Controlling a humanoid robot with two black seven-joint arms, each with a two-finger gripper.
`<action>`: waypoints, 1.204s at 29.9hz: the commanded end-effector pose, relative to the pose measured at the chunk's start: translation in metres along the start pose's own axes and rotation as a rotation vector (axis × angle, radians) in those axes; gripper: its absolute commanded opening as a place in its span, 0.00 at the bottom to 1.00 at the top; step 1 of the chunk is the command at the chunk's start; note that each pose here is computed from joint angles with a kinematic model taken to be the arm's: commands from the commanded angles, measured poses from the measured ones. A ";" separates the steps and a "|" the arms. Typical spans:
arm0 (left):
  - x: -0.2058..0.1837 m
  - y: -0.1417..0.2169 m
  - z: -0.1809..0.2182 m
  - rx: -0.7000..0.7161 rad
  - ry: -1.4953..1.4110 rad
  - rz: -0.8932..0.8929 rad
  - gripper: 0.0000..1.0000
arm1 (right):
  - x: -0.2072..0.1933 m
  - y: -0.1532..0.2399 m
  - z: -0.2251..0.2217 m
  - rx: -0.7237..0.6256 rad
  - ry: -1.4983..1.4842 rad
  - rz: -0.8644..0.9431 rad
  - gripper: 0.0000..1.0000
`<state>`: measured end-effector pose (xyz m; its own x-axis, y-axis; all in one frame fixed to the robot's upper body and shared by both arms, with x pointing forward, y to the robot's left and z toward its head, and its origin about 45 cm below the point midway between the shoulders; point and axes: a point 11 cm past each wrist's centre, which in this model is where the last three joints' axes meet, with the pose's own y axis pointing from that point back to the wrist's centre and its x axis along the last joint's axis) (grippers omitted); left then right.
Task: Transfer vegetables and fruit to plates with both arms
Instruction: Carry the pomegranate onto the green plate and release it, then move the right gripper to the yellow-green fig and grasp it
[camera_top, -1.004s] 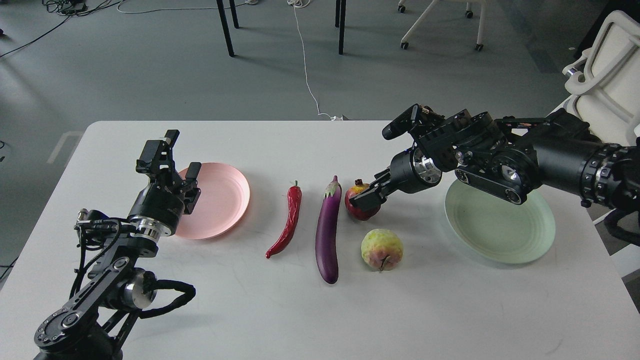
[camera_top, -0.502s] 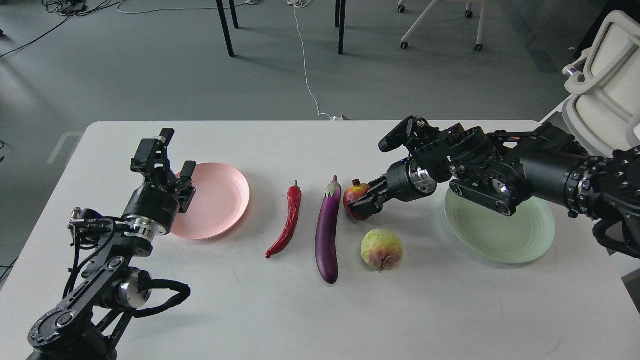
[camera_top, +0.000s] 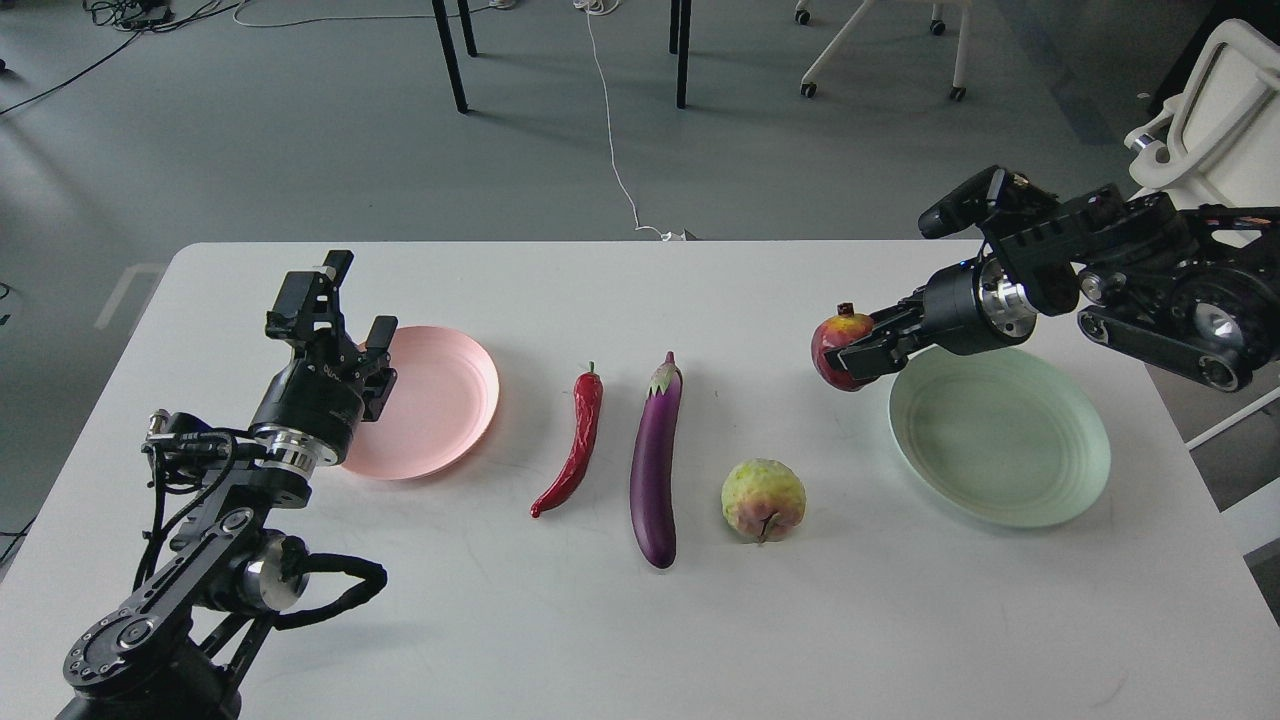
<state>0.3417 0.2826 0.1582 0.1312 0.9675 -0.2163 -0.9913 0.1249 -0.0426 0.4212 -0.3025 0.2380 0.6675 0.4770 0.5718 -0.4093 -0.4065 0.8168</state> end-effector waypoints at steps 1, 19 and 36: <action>-0.004 -0.001 -0.002 0.002 0.008 -0.005 0.98 | -0.020 0.027 0.029 -0.071 -0.011 0.023 0.48; -0.011 -0.002 -0.004 0.004 0.019 -0.015 0.98 | -0.095 0.026 0.074 -0.191 -0.015 0.023 0.77; -0.011 -0.002 -0.004 0.003 0.019 -0.013 0.98 | -0.019 0.016 -0.029 0.121 0.044 0.181 0.96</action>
<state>0.3424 0.2710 0.1567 0.1447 0.9614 -0.2342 -0.9894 0.1385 -0.0427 0.3958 -0.3339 0.2312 0.5560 0.4587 0.6932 -0.5006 -0.4810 0.7198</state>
